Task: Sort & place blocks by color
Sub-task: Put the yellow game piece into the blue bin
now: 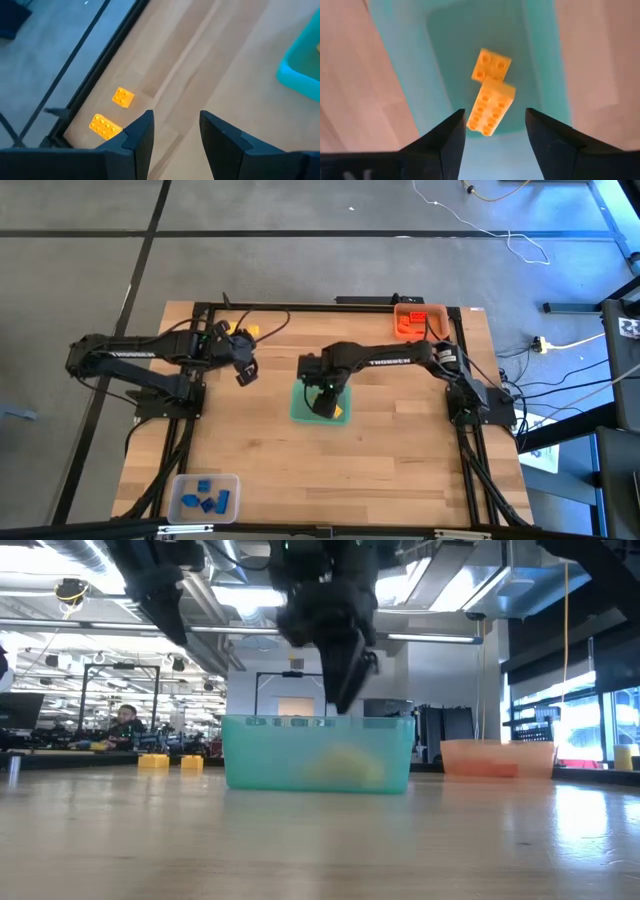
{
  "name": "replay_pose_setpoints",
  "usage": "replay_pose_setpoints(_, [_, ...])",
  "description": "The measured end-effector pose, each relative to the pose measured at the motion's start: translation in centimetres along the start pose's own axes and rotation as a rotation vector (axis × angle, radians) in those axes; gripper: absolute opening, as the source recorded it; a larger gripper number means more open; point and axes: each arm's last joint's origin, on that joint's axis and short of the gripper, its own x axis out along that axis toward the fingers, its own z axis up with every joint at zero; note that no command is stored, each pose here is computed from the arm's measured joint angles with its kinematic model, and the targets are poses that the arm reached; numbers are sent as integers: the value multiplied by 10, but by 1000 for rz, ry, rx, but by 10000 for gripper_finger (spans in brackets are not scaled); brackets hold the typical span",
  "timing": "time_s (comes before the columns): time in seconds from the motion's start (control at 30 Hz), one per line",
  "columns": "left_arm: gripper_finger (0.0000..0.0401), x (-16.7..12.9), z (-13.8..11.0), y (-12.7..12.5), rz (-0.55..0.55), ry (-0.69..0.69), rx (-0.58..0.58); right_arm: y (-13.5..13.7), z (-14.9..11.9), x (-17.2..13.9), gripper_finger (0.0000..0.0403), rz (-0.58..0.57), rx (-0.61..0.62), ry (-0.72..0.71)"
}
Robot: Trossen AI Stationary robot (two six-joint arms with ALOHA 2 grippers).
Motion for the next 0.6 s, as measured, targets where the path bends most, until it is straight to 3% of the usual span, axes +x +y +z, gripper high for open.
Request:
replay_pose_setpoints(0.13, [149,3,1,6,41,3,-34,-5,13,-29,204,5,-21,-85])
replay_pose_setpoints(0.37, [149,5,6,9,71,-37,-63,-28,30,-90,205,-130,4,-281])
replay_pose_setpoints(0.6, [149,19,17,33,143,-71,-420,-59,33,-136,205,-298,80,-457])
